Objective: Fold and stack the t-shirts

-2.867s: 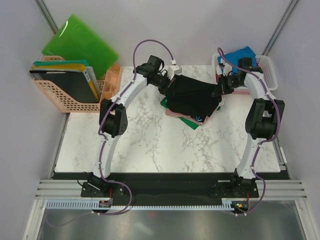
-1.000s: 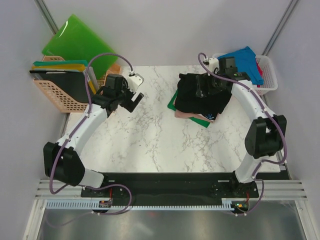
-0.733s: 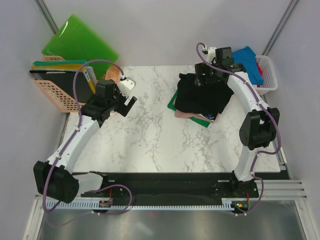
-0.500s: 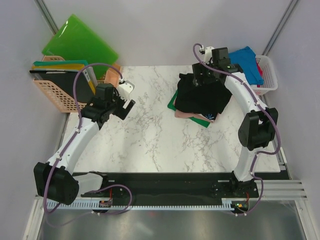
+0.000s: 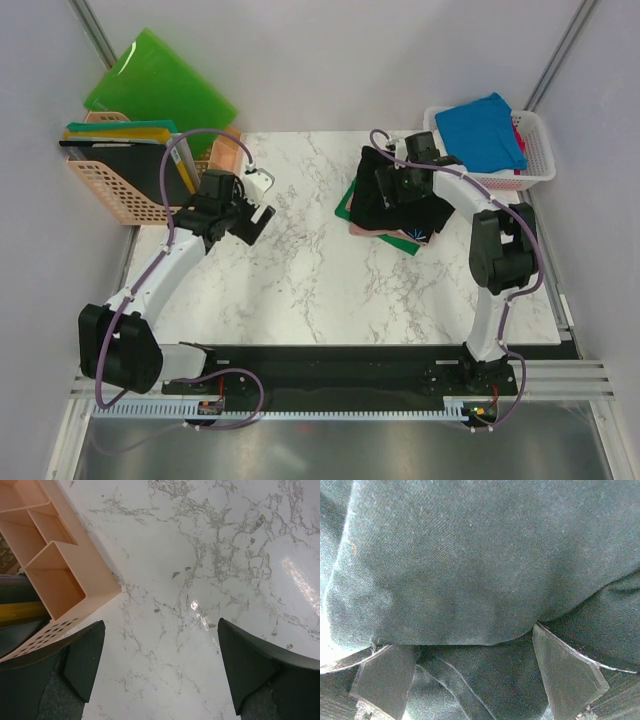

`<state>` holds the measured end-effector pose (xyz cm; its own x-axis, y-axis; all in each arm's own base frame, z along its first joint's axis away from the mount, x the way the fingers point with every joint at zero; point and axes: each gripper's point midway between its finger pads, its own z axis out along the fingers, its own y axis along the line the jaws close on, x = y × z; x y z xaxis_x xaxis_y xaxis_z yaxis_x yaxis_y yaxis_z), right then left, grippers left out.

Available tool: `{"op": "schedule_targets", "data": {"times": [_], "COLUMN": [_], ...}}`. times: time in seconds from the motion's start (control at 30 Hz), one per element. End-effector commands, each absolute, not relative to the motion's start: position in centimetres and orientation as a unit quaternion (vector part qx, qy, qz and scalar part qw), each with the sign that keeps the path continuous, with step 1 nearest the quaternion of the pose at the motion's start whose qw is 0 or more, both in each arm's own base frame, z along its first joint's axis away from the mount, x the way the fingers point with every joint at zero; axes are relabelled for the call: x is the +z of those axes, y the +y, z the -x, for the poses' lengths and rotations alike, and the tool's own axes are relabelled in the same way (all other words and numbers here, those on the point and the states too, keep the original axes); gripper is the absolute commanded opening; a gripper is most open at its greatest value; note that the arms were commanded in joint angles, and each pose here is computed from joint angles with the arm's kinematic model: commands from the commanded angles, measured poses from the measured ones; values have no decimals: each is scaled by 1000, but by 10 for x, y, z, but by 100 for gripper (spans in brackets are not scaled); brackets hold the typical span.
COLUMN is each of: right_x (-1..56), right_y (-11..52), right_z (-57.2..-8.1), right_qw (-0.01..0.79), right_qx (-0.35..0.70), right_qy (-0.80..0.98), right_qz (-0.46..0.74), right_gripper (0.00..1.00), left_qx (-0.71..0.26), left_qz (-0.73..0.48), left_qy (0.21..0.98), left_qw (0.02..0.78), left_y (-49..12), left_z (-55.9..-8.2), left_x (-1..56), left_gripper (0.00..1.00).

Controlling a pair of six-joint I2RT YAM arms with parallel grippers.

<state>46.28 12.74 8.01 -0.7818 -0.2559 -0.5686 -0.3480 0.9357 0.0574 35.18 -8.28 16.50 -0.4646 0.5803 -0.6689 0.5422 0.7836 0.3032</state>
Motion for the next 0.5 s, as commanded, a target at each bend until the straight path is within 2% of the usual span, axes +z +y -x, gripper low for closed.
{"op": "schedule_targets", "data": {"times": [0.0, 0.17, 0.27, 0.4, 0.47], "right_x": [34, 31, 15, -19, -21], "right_y": [124, 126, 131, 134, 133], "right_z": [-450, -470, -474, -443, -432], "right_qw": [226, 237, 209, 123, 119], "right_qx": [76, 64, 60, 51, 52], "right_qy": [959, 956, 961, 972, 971], "right_qz": [153, 159, 169, 193, 203], "right_gripper": [98, 98, 98, 98, 98], "left_qx": [10, 4, 6, 13, 13], "left_qz": [-321, -325, -326, -322, -322], "left_qy": [849, 849, 849, 846, 844], "left_qw": [420, 417, 416, 424, 429], "left_y": [-88, -88, -88, -85, -85], "left_z": [-354, -349, -347, -347, -345], "left_x": [174, 169, 169, 177, 180], "left_gripper": [100, 100, 100, 100, 100]}}
